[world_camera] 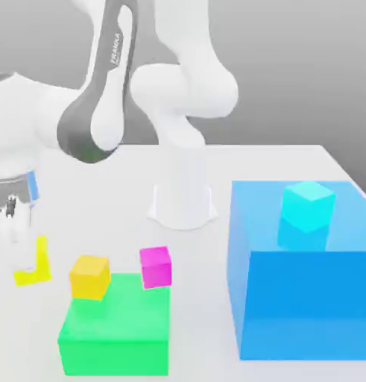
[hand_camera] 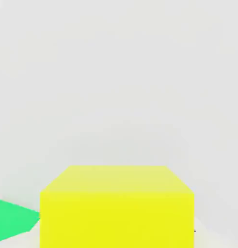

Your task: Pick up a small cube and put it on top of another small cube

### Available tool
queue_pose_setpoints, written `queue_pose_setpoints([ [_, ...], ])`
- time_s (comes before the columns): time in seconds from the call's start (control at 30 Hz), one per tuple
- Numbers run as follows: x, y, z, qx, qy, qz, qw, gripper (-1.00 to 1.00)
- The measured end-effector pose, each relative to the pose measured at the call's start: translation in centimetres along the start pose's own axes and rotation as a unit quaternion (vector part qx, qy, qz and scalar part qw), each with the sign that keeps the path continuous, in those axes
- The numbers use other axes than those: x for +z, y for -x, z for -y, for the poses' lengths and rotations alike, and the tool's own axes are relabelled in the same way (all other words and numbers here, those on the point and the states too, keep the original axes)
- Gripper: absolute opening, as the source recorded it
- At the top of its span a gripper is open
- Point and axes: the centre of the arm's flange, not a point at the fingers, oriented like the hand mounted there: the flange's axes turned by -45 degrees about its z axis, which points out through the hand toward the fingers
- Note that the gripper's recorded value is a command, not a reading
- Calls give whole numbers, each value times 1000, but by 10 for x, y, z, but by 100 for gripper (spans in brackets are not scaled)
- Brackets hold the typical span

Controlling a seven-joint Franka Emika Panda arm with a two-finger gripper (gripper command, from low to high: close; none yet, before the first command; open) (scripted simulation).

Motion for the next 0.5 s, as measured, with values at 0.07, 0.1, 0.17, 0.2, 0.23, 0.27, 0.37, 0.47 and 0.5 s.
queue_pose_setpoints([
  [0.07,-17,16,4,31,1,-1,1000,-100],
  [0.1,-25,25,6,46,2,-1,999,-100],
  [0.17,-39,45,10,75,6,-5,997,-100],
  [0.2,-46,55,12,89,8,-7,996,-100],
  [0.23,-45,60,13,98,9,-9,995,-100],
  [0.27,-37,62,13,102,10,-10,995,-100],
  [0.37,-2,64,13,106,11,-11,994,-100],
  [0.47,7,64,12,106,11,-11,994,100],
  [0.5,7,64,12,106,11,-11,994,100],
])
